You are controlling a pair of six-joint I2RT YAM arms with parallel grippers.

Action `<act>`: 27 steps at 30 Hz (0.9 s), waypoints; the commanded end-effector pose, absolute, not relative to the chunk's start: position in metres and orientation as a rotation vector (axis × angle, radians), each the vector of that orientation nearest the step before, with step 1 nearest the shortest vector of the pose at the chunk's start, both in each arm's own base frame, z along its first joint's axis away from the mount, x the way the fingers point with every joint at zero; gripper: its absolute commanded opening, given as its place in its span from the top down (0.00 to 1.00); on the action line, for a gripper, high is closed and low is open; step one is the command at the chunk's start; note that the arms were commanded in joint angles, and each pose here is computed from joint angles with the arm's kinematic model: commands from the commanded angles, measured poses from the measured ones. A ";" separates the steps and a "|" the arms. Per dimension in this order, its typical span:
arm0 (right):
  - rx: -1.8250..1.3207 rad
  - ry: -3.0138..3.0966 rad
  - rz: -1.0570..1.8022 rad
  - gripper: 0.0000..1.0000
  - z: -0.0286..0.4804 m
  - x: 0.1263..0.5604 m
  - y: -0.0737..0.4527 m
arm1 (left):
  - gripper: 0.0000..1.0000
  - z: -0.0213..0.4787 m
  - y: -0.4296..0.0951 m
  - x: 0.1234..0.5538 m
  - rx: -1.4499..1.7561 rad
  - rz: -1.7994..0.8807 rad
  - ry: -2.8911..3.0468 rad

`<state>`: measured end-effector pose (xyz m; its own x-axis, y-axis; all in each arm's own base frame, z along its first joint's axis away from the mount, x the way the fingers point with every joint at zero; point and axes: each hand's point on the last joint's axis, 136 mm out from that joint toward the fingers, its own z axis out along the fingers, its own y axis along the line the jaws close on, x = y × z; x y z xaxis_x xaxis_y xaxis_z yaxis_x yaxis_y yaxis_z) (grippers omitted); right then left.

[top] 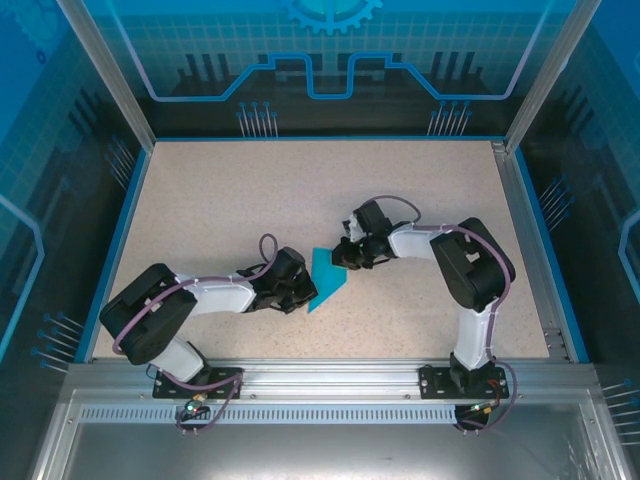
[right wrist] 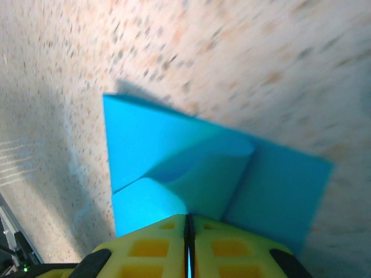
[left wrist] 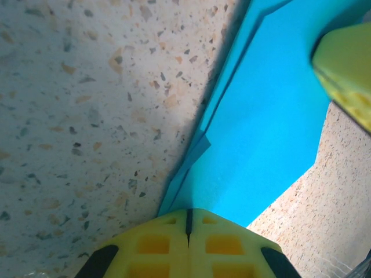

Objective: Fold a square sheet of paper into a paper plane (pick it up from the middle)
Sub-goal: Fourth fold the wing at the center of the table.

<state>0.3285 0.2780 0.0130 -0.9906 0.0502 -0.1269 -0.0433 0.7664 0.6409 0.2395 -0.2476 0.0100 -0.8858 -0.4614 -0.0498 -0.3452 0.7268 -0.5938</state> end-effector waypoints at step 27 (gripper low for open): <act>-0.118 2.774 1.092 0.91 0.025 0.332 0.305 | 1.00 -0.042 -0.202 0.187 -0.645 -0.522 2.984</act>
<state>0.3319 0.3102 0.0483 -0.9733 -0.0373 -0.2266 -0.1862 0.7058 0.6835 0.2427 -0.2505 0.0106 -0.8934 -0.4436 -0.0708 -0.3159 0.7326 -0.6029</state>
